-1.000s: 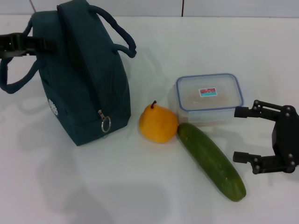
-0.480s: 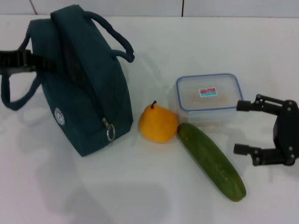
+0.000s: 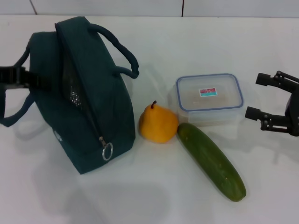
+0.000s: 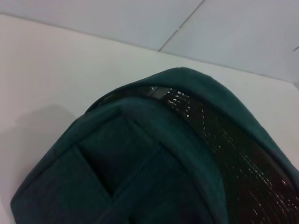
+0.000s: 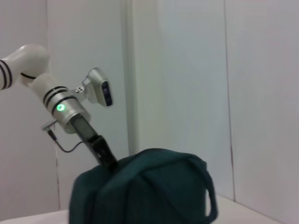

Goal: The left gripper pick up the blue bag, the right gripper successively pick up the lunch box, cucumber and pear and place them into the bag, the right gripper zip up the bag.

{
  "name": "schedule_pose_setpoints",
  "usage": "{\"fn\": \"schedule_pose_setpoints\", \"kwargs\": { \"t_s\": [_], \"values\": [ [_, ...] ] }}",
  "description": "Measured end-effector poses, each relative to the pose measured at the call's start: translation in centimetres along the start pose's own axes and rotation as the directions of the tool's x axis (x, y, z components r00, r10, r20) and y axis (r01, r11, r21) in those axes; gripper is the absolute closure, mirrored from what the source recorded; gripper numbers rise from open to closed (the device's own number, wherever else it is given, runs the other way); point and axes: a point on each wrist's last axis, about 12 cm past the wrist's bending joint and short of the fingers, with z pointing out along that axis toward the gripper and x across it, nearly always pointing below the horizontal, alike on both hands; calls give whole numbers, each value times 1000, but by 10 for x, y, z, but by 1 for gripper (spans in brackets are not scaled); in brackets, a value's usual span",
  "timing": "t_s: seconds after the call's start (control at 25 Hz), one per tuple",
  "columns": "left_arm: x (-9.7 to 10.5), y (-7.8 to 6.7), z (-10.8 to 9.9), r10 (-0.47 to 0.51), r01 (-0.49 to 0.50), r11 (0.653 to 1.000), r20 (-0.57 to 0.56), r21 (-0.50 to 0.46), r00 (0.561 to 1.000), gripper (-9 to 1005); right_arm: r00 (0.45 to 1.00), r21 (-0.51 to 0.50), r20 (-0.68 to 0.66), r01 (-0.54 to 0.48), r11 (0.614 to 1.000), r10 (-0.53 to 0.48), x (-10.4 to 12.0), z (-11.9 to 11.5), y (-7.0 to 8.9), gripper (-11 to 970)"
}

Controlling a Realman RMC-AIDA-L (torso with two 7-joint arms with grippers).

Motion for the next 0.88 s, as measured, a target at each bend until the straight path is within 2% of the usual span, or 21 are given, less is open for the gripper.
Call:
{"fn": "schedule_pose_setpoints", "kwargs": {
  "t_s": [0.16, 0.36, 0.56, 0.72, 0.88],
  "values": [
    [6, -2, -3, 2, -2, 1000, -33, 12, 999, 955, 999, 87, -5, -52, 995, 53, 2, -2, -9, 156],
    [9, -9, -3, 22, -22, 1000, -42, 14, 999, 955, 986, 222, 1, -165, 961, 169, 8, -5, -23, 159],
    [6, -15, 2, 25, -24, 999, -43, 30, 999, 955, 948, 330, 36, -311, 891, 317, 15, -2, -37, 162],
    [3, -20, 7, 31, -28, 999, -48, 45, 998, 955, 889, 365, 71, -445, 818, 452, 26, 13, -42, 165],
    [1, -23, 10, 39, -37, 998, -48, 54, 998, 955, 857, 371, 69, -497, 785, 510, 34, 27, -42, 167]
  ]
}}
